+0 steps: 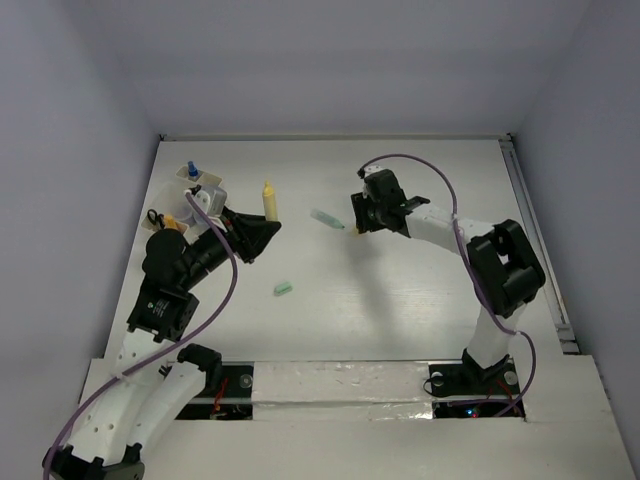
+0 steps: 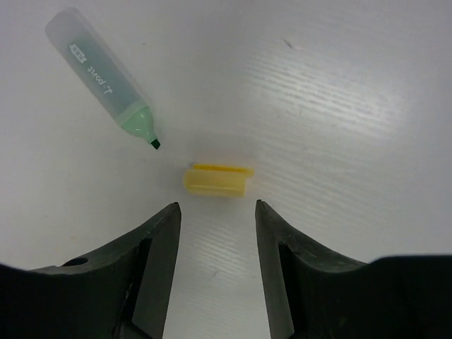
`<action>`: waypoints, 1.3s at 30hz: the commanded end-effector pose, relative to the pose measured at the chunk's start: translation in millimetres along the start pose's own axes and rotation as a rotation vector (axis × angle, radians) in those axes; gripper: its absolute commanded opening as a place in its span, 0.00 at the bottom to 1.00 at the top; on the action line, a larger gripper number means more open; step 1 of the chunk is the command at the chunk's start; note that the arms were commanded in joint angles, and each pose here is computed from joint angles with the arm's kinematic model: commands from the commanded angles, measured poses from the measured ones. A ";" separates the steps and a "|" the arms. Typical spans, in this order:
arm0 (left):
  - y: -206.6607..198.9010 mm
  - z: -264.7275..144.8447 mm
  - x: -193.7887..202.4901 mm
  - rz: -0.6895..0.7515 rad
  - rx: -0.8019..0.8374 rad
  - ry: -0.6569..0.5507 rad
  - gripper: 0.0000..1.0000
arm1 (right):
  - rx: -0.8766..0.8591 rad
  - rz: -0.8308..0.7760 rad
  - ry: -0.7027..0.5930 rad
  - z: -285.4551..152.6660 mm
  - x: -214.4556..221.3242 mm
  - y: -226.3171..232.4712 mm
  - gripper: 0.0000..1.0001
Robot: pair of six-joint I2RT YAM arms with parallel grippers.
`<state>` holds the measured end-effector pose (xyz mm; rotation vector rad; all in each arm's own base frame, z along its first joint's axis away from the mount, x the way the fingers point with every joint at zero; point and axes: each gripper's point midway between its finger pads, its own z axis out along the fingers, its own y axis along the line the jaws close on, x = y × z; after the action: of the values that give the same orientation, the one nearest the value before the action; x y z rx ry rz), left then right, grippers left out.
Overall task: Sort the stationery into containers
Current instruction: Close the pen cap on the pen.
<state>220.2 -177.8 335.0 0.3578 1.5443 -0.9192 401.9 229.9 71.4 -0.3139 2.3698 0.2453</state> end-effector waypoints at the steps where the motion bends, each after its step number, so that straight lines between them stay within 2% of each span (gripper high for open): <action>1: -14.3 -3.8 -28.5 0.057 0.027 -0.077 0.00 | -0.102 -0.425 -0.033 -8.2 -22.2 7.2 0.54; 3: -14.1 -3.9 -28.6 0.056 0.026 -0.076 0.00 | -0.097 -0.509 -0.030 -3.4 -23.5 3.7 0.54; 4: -12.3 -3.3 -28.8 0.059 0.017 -0.076 0.00 | -0.099 -0.557 -0.038 -6.1 -38.5 5.6 0.54; 5: -10.9 -3.0 -27.9 0.058 0.011 -0.073 0.00 | -0.135 -0.575 0.039 -1.7 -23.8 4.0 0.55; 7: -11.9 -1.6 -25.9 0.056 0.015 -0.066 0.00 | -0.224 -0.637 0.040 -3.2 -36.4 19.6 0.57; 9: -12.4 -1.7 -26.4 0.056 0.017 -0.067 0.00 | -0.294 -0.665 0.161 1.8 -14.1 23.4 0.60; 10: -11.2 -1.7 -26.2 0.055 0.010 -0.066 0.00 | -0.298 -0.689 0.153 1.5 -24.9 25.3 0.66; 14: -9.1 -1.7 -27.0 0.057 -0.002 -0.070 0.00 | -0.336 -0.726 0.239 6.1 -13.4 25.2 0.71; 24: -7.6 0.4 -25.3 0.055 -0.004 -0.061 0.00 | -0.399 -0.734 0.373 17.0 17.1 20.8 0.69; 30: -6.7 1.2 -24.0 0.055 -0.005 -0.057 0.00 | -0.356 -0.707 0.372 37.4 20.1 8.8 0.61; 33: -6.3 1.7 -24.0 0.055 -0.006 -0.056 0.00 | -0.343 -0.685 0.389 40.7 22.9 2.6 0.48; 34: -5.8 2.0 -23.8 0.055 -0.008 -0.055 0.00 | -0.337 -0.671 0.392 40.7 23.5 2.5 0.40; 39: -5.5 3.3 -22.5 0.053 -0.005 -0.050 0.00 | -0.300 -0.601 0.389 37.2 25.0 -2.7 0.27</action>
<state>227.4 -176.7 328.1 0.3411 1.5741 -0.8780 407.7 240.1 27.2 -1.3514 2.4367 0.2925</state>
